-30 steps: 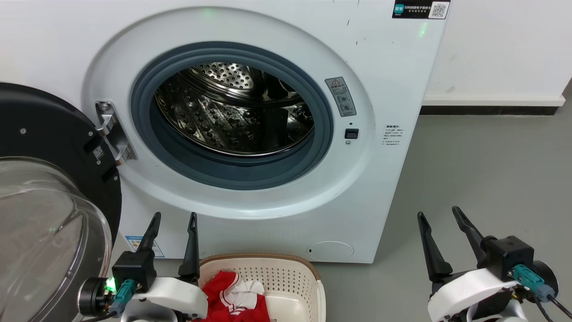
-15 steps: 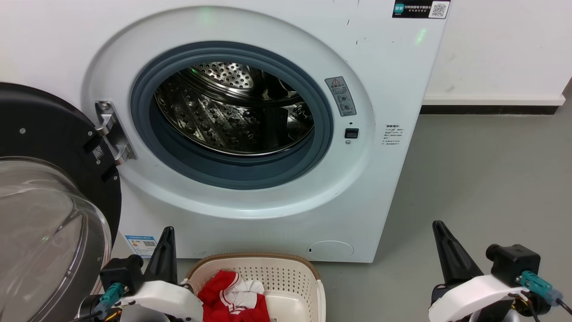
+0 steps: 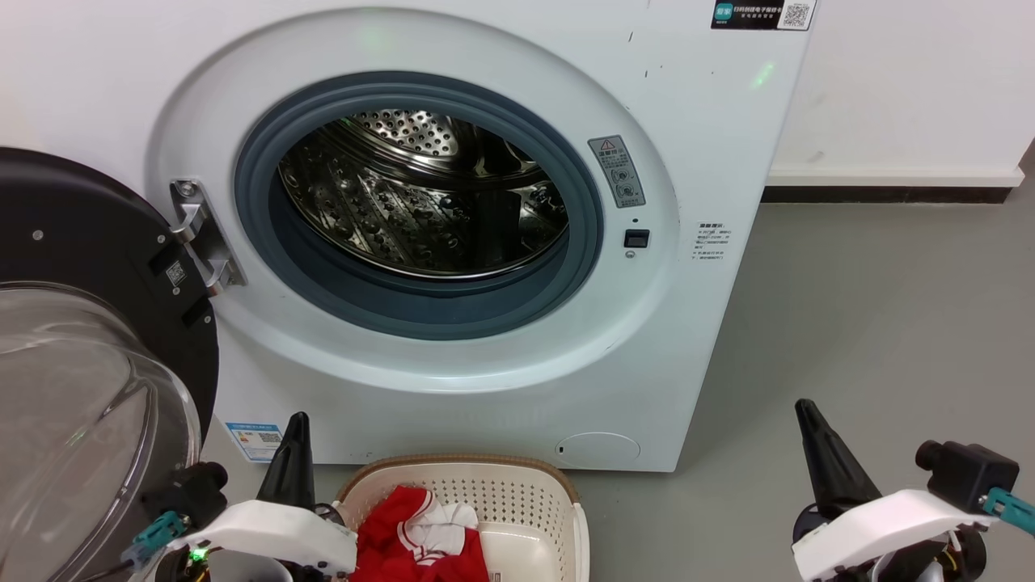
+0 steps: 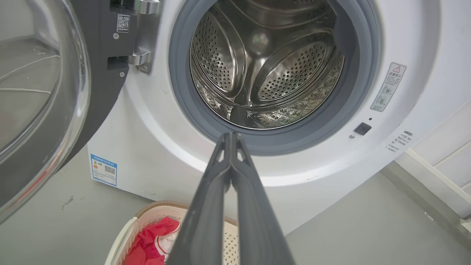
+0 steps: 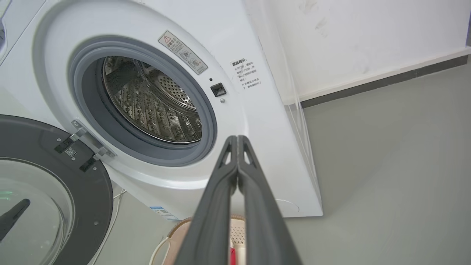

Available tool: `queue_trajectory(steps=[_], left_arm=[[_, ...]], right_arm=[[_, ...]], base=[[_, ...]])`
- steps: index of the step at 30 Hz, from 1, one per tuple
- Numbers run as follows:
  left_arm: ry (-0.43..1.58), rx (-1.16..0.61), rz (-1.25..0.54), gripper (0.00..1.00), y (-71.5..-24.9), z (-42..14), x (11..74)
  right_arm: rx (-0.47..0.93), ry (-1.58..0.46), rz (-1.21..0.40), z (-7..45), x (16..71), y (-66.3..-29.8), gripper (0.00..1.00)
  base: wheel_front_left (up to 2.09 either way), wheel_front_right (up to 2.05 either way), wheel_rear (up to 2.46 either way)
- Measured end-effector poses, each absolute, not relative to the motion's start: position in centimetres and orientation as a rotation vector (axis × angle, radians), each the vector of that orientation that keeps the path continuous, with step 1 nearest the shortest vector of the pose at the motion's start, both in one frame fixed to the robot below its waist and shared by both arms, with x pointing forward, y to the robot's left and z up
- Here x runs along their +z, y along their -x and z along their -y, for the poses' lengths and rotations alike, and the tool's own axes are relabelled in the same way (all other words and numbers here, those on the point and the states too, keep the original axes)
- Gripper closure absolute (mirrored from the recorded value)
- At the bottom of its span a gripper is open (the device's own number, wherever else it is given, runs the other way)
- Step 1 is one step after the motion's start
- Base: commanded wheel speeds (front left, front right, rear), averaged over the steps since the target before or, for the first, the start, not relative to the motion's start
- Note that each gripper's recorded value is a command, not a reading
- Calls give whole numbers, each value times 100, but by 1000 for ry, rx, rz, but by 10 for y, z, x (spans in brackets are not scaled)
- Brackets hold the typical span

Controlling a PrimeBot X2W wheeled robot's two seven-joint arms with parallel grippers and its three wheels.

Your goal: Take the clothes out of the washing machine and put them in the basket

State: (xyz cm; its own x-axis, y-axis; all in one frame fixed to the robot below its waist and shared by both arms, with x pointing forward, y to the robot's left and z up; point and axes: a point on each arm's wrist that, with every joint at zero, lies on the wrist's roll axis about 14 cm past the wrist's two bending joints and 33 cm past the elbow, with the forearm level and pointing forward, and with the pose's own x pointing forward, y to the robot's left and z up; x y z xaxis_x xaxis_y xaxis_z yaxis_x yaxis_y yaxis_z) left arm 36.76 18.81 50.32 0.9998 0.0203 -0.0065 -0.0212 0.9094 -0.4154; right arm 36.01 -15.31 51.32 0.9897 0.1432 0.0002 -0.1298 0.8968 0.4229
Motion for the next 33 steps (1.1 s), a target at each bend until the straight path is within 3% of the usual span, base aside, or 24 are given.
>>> queue_trajectory(steps=[33], left_arm=[[912, 50, -41, 100, -375, -196, 498]], right_arm=[[79, -913, -36, 172, 513, -373, 100]], base=[[0, 0, 0]])
